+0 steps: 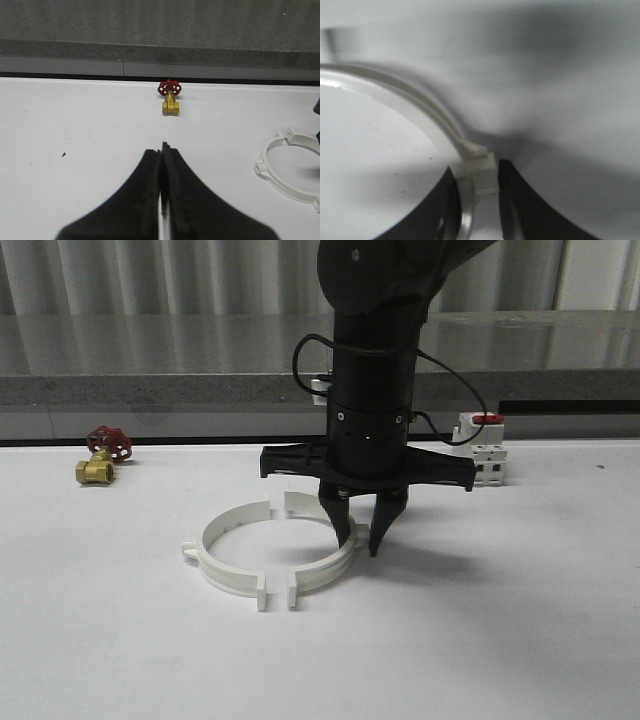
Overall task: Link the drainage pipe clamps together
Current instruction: 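Press the clamp half against the other to close the ring, release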
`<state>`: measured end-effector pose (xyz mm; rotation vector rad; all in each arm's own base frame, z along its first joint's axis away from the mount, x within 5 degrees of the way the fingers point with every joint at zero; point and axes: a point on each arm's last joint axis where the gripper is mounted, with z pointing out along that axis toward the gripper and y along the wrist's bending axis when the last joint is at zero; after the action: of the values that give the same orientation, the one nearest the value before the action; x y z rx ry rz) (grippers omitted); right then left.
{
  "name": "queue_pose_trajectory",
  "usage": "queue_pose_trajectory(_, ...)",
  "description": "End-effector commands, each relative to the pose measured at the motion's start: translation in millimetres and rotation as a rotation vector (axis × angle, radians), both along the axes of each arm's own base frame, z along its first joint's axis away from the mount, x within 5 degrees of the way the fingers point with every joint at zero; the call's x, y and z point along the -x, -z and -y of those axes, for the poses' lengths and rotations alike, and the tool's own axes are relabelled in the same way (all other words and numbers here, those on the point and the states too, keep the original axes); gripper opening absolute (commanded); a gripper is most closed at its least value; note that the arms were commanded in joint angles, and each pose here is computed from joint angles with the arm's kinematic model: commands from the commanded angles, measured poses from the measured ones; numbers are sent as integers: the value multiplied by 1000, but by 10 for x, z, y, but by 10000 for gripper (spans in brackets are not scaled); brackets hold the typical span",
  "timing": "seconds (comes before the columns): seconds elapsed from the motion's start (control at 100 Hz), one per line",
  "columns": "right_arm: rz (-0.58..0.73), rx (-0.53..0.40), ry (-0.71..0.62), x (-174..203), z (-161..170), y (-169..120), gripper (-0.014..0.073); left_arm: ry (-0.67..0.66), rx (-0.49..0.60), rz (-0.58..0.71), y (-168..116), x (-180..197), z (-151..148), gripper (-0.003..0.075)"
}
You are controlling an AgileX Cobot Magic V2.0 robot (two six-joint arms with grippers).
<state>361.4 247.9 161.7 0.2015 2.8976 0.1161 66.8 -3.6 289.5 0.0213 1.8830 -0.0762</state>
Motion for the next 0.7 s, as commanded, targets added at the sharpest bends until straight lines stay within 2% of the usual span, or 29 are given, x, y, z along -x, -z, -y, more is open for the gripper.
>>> queue_pose_trajectory(0.0,90,-64,-3,-30,-18,-356,49,14,16,94,-144,-15,14,-21)
queue_pose_trajectory(0.69,111,-111,-4,-26,-90,-364,49,14,16,94,-144,-15,14,-21)
